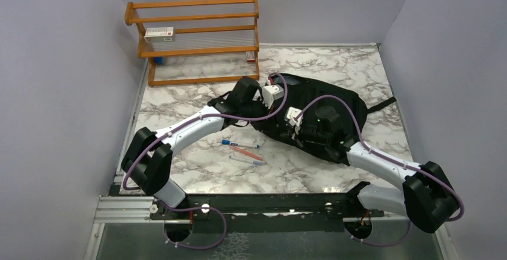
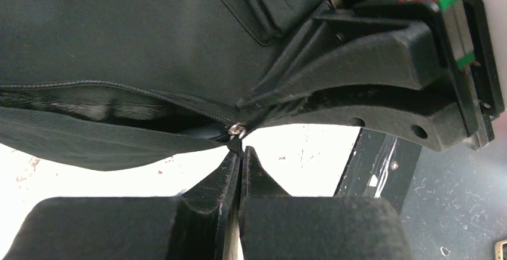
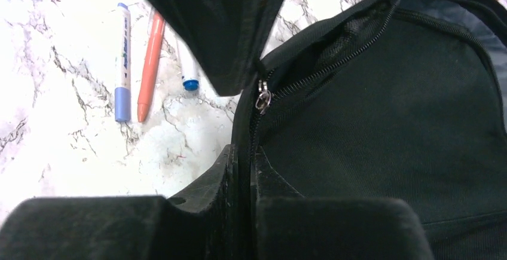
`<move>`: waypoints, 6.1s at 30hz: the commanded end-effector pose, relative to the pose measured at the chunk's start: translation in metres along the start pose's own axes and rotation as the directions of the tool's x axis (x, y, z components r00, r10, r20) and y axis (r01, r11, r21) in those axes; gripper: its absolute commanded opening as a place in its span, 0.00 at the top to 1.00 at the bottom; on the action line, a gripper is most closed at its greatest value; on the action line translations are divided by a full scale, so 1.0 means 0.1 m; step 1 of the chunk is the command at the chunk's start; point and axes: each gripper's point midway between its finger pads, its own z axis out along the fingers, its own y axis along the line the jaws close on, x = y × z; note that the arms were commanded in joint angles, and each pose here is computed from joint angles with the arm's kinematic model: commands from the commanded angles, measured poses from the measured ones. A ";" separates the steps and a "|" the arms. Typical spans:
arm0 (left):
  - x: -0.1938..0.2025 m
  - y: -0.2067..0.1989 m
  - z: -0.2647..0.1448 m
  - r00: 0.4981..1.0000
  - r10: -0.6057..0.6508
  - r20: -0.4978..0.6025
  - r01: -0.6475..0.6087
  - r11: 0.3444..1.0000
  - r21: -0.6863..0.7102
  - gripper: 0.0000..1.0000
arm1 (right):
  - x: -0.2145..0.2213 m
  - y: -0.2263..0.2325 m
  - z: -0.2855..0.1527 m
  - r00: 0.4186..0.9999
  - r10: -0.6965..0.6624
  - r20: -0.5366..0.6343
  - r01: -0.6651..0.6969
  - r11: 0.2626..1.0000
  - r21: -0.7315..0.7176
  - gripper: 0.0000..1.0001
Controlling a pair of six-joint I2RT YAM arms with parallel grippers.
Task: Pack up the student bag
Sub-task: Zip the student bag at the center of the board.
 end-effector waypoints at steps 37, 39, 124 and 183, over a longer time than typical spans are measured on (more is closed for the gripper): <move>-0.86 1.53 -0.23 0.997 -0.054 0.049 0.068 0.936 -0.345 1.00 | -0.33 0.61 -0.48 0.998 0.001 -0.064 -0.016 0.974 -0.227 0.78; -0.83 1.42 -0.21 0.999 -0.033 0.041 0.045 0.947 -0.319 1.00 | -0.51 0.48 -0.47 1.000 0.029 0.003 -0.028 0.989 -0.144 0.66; -0.48 0.44 -0.18 0.994 0.017 -0.104 -0.030 0.992 -0.124 1.00 | -0.52 0.32 -0.23 0.967 0.255 -0.025 -0.256 0.964 -0.069 0.99; 0.62 0.33 -0.12 0.968 -0.250 0.021 0.248 0.938 -0.241 1.00 | 0.06 -0.97 0.75 0.450 0.863 0.228 -0.762 0.239 0.601 0.36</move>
